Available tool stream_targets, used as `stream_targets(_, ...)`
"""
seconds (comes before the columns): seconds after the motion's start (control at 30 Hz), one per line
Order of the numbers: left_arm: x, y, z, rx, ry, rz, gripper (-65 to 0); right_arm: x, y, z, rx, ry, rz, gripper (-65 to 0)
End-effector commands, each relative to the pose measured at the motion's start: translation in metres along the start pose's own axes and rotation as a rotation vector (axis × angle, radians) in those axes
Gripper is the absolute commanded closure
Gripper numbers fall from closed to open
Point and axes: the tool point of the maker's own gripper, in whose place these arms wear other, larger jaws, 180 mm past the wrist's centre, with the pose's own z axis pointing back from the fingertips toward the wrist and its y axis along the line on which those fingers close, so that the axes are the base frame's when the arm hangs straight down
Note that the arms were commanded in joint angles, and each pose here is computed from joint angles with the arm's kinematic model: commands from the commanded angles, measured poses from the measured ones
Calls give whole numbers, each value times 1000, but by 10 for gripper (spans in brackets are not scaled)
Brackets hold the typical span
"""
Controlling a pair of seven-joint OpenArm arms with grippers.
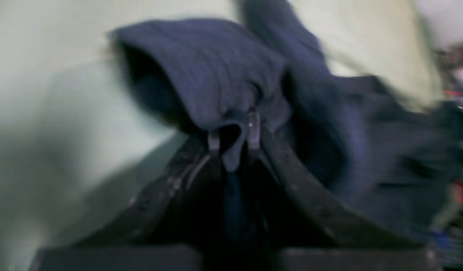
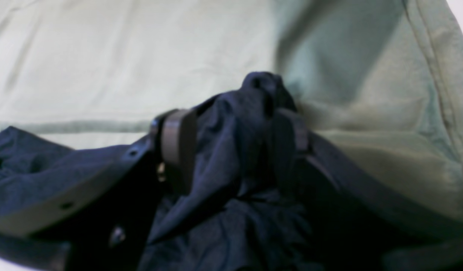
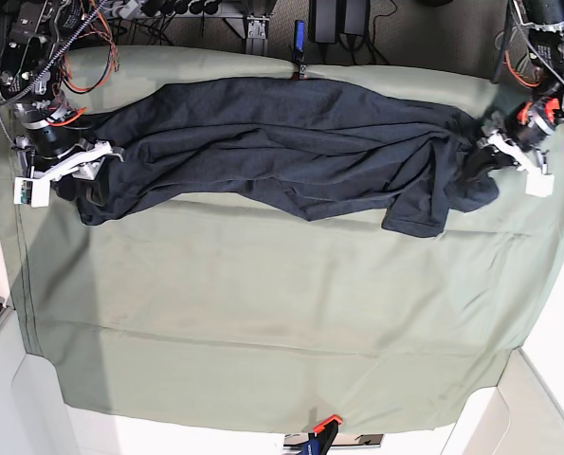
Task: Fold the T-shirt properly
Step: 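Grasp the shirt end with the left gripper and fold it inward, then lift the navy shirt end with the left gripper and lay it over the middle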
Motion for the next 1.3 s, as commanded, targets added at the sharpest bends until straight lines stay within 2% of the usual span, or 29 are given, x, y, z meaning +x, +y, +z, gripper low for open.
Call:
stream_targets(0.0, 24, 12, 8, 51, -45, -39, 0, 14, 2, 2, 8, -49, 10, -319)
stream_targets(0.3, 95, 38, 26, 193, -136, -263, 0, 15, 2, 2, 11, -51, 7, -319)
stream_targets(0.47, 118, 35, 34, 192, -169, -294, 0, 15, 4, 2, 21, -55, -3, -319)
stream_targets(0.53, 115, 24, 36, 170, -147, -315, 0, 15, 4, 2, 21, -55, -3, -319)
stream_targets(0.67, 101, -41, 36, 49, -129, -463, 0, 15, 4, 2, 20, -55, -2, -319)
stream_targets(0.8, 66, -144, 28, -163, -131, -615, 0, 15, 4, 2, 21, -55, -3, -319)
stream_targets(0.87, 46, -183, 19, -247, -111, -676, 0, 15, 4, 2, 21, -55, -3, -319)
stream_targets(0.97, 18, -209, -3, -296, -49, -749, 0, 12, 3, 2, 18, -39, 0, -319)
stream_targets(1.07, -8, -229, -23, -353, 10, -770, 0, 6, 2, 2, 12, -5, 5, -319)
stream_targets(1.27, -52, -253, -45, -442, 125, -816, -331, 5, -11, 8, -1, -1, -11, -321)
